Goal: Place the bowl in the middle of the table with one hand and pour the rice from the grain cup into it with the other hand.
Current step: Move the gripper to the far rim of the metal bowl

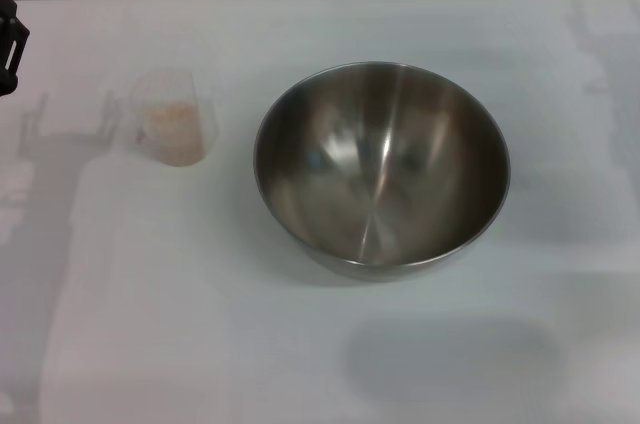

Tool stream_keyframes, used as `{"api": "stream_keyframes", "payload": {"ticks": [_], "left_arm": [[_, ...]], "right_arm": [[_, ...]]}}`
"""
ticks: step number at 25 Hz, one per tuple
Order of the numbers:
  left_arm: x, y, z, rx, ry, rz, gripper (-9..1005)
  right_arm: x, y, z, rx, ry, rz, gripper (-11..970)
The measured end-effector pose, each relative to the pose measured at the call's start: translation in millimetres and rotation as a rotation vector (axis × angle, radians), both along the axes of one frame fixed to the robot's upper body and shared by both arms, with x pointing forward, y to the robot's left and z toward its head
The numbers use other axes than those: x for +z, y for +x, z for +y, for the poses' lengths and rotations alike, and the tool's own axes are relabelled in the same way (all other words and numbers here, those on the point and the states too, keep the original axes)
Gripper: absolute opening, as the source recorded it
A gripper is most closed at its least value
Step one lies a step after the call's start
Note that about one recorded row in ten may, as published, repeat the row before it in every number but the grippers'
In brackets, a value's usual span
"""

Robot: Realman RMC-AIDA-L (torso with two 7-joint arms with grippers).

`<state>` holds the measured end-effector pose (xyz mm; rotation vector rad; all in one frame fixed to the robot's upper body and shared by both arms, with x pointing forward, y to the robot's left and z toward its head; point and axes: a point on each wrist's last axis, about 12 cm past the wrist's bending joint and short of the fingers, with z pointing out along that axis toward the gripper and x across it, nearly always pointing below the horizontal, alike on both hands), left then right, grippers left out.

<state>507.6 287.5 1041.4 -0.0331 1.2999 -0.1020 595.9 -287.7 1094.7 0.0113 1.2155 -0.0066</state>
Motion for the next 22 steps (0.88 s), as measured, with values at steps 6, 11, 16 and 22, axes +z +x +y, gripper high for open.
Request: {"api": "stream_keyframes", "payload": {"ticks": [6,11,16,22], "left_arm": [[-0.3,-1.1,1.0,0.002,-0.001,-0.001,837],[-0.6,-1.6,1.2,0.003,-0.001,0.0,837],[-0.7,-1.8,0.6,0.002,-0.004,0.001,837],[-1.7,-2.4,-0.1,0.001,-0.005,0.007,838]], "right_arm": [[0.6,-0.4,1.5,0.003,0.005,-0.006,801],[0.0,-0.6,0.3,-0.002,-0.005,-0.003,801],[1.6,0.2,1.7,-0.041,-0.109,-0.009,801],[5.3,2.2,6.8,-0.099,-0.266,-0.021,801]]}}
